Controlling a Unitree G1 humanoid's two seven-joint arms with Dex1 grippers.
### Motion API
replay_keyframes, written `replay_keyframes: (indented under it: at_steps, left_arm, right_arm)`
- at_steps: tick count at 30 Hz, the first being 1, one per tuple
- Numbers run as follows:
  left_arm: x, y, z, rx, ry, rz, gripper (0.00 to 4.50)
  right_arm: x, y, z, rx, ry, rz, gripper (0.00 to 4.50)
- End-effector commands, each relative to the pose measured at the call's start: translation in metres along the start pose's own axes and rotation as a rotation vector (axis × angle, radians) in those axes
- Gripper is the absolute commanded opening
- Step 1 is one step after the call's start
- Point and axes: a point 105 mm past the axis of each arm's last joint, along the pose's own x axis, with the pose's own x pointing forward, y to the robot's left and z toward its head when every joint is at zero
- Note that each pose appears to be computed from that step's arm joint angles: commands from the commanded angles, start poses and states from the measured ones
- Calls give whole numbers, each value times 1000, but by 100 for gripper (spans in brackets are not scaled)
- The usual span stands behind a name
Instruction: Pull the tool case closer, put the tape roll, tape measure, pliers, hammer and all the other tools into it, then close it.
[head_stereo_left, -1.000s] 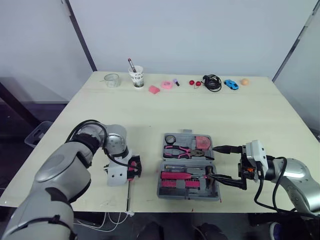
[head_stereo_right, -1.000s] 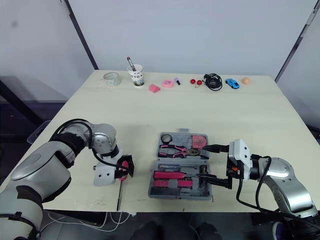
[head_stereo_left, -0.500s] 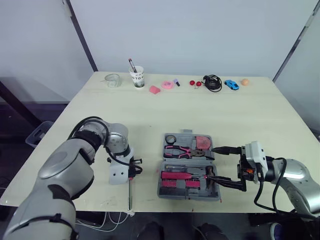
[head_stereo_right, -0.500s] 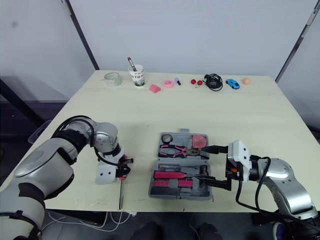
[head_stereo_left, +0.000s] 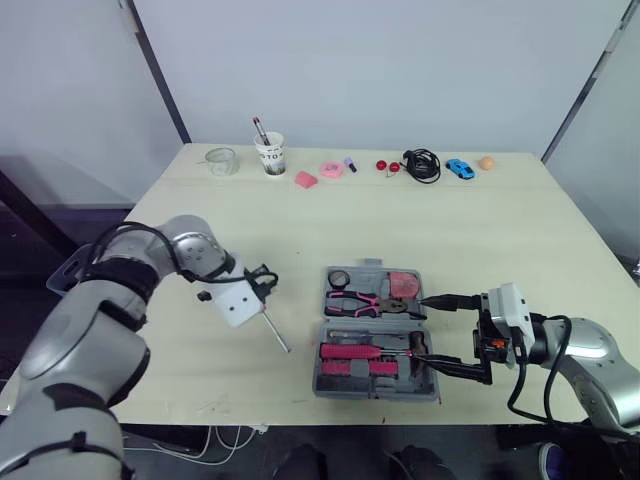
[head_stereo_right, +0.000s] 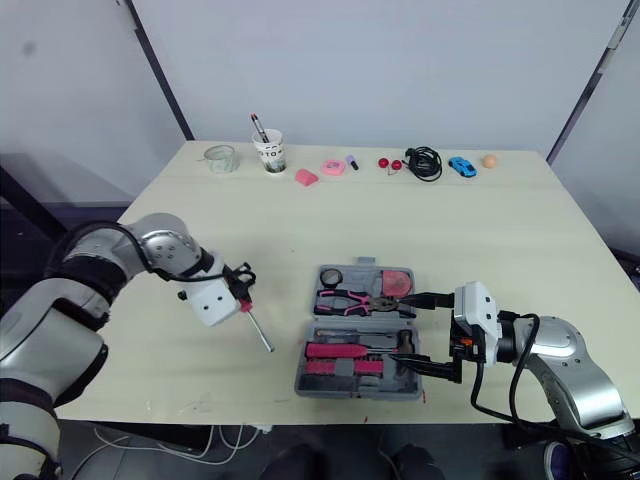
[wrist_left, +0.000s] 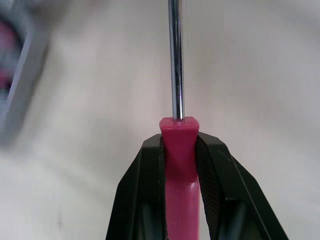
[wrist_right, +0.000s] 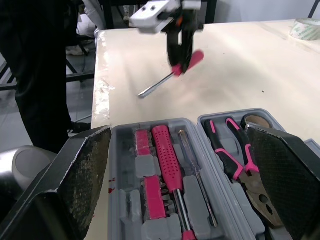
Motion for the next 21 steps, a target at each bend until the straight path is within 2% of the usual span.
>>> replay_keyframes:
  at_steps: [1, 8, 15, 18, 21]
  left_arm:
    - [-19, 12, -9, -114, 48, 175, 41]
    - [-34, 3, -16, -436, 90, 367, 41]
    - [-46, -3, -10, -984, -10, 621, 41]
    - [-44, -10, 2, -1208, -57, 641, 41]
    - [-42, -14, 11, -1338, -70, 649, 41]
  right_arm:
    - [3, 1, 10, -38, -26, 12, 450]
    - [1, -2, 5, -41, -31, 9, 450]
    - [-1, -3, 3, -50, -36, -2, 450]
    - [-1, -4, 2, -51, -34, -4, 450]
    - [-1, -6, 2, -54, -34, -4, 450]
